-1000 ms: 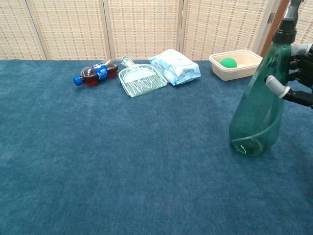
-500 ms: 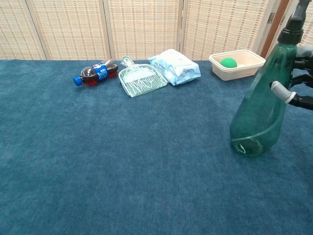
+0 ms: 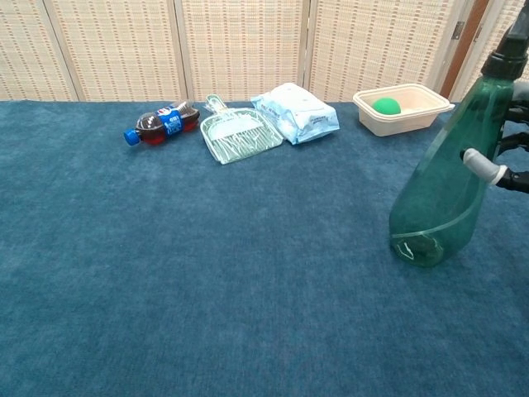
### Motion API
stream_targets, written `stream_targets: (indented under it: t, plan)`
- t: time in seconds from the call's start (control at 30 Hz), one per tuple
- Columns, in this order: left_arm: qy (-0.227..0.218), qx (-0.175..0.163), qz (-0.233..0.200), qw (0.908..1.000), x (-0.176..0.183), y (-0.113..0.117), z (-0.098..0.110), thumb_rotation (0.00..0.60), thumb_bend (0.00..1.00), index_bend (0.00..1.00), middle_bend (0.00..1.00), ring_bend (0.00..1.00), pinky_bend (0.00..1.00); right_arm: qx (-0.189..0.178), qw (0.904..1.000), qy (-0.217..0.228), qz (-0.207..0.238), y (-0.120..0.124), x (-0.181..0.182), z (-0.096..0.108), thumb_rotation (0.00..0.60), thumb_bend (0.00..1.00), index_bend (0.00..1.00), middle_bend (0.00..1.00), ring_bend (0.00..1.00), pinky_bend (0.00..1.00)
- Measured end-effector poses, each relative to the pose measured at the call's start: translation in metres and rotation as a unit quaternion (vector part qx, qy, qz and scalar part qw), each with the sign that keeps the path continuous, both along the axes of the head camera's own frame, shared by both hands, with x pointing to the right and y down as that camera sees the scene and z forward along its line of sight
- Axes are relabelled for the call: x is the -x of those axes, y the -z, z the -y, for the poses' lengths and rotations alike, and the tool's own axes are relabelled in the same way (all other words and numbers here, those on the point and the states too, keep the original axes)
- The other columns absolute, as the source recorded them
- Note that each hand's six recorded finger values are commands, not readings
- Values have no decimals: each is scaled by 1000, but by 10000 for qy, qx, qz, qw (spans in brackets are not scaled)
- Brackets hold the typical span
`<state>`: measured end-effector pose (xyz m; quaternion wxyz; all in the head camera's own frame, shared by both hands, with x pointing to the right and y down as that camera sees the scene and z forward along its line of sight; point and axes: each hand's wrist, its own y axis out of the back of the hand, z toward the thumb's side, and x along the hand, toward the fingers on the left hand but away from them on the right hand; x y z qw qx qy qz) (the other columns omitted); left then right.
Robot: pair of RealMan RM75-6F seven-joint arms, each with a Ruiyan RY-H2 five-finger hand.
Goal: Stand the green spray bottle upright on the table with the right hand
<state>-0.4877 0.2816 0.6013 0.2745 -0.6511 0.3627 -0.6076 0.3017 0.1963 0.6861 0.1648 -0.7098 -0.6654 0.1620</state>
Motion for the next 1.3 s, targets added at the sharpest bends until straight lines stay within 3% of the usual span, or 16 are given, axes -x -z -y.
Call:
stream_targets:
  t: [0.53, 0.83, 1.03, 1.3]
  plan:
    - [-34, 3, -19, 10000, -3, -1, 2, 600, 302, 385, 481, 428, 463, -123, 9997, 1, -224, 16, -14, -7, 600, 63, 338, 337, 279, 496]
    - [-133, -92, -17, 9999, -6, 2, 10, 600, 302, 386, 481, 429, 464, -325, 9954, 177, -882, 39, -33, -8, 600, 27, 338, 337, 278, 491]
    - [-225, -231, 9, 9995, -10, 8, 21, 600, 302, 385, 481, 429, 464, -415, 9842, 415, -1669, 61, -50, -8, 600, 23, 334, 373, 280, 492]
    - [-304, -523, 74, 9981, -13, 20, 42, 600, 302, 385, 476, 429, 467, -449, 9524, 651, -2944, 98, -81, -4, 600, 23, 333, 398, 291, 493]
